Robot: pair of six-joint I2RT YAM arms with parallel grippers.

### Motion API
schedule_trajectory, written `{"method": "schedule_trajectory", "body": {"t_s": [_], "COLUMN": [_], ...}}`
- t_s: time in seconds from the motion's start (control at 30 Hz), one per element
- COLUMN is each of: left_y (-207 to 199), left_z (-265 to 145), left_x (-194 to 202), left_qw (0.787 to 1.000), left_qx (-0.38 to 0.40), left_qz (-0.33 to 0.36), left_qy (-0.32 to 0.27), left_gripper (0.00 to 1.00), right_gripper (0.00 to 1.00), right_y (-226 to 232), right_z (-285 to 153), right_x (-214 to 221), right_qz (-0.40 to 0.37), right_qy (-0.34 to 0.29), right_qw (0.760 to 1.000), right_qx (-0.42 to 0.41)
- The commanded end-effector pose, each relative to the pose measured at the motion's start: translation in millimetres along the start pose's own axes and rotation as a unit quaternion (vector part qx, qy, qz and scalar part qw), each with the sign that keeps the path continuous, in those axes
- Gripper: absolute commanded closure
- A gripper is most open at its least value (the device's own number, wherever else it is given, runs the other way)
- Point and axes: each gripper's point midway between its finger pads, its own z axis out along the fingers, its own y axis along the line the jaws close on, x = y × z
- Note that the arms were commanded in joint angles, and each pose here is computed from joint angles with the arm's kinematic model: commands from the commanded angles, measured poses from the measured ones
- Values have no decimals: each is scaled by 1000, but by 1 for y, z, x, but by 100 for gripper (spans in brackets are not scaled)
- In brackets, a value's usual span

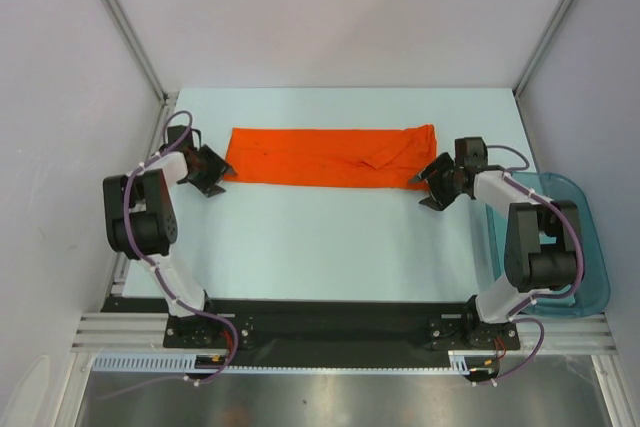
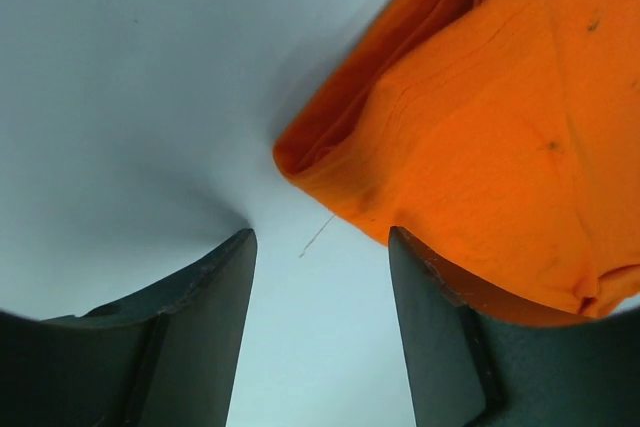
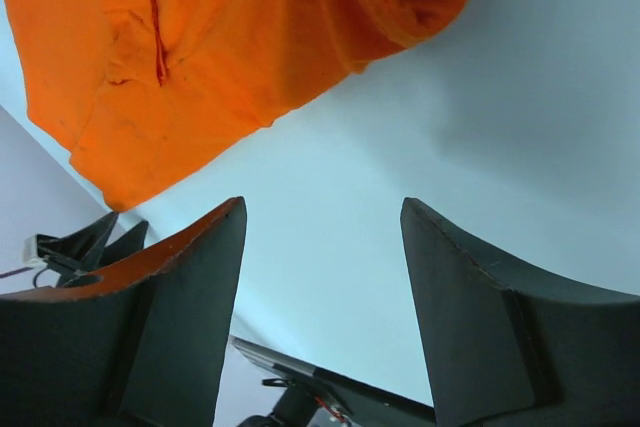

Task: Fold and stack the t-shirts
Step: Fold the tshirt

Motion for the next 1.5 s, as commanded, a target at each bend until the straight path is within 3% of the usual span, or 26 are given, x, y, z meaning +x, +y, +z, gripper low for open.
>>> {"method": "schedule_trajectory", "body": {"t_s": [0.0,0.2,0.23,0.27,0.5,0.57,0.67,0.7,0.83,1.1,1.17,1.47], "left_y": [-7,2,4,5,12,14,21,32,30,29,24,18], "left_z": [3,15,18,19,14,12,7,7,-21,-35,-43,-66], "left_x": [-21,-32,-33,-33,-28,-21,4,19,52,155,178,284], "left_qw": [999,999,999,999,999,999,999,998,999,997,995,983], "left_qx": [-4,-23,-25,-29,-34,-29,-30,-43,-40,-28,-15,37], "left_qz": [-28,-22,-15,-12,27,33,36,35,18,64,89,147], "left_qy": [-28,-31,-28,-24,-19,-12,5,16,-12,43,49,102], "left_gripper": [38,50,55,68,100,100,100,100,100,100,100,100], "right_gripper": [31,32,32,33,41,46,68,70,69,66,67,73], "right_y": [30,18,17,12,-5,-9,-1,1,7,50,42,98], "right_z": [-6,11,14,21,35,42,51,54,76,118,136,175], "right_x": [-18,-19,-19,-17,-19,-26,-40,-44,-61,-115,-133,-177], "right_qz": [25,63,71,76,110,109,99,93,58,-14,-33,-93], "right_qy": [-51,-62,-61,-54,-72,-84,-91,-92,-88,-79,-79,-111], "right_qw": [997,995,994,995,991,990,991,991,994,996,995,983], "right_qx": [-54,-50,-49,-38,-18,-9,-25,-29,-21,-49,-44,-114]}}
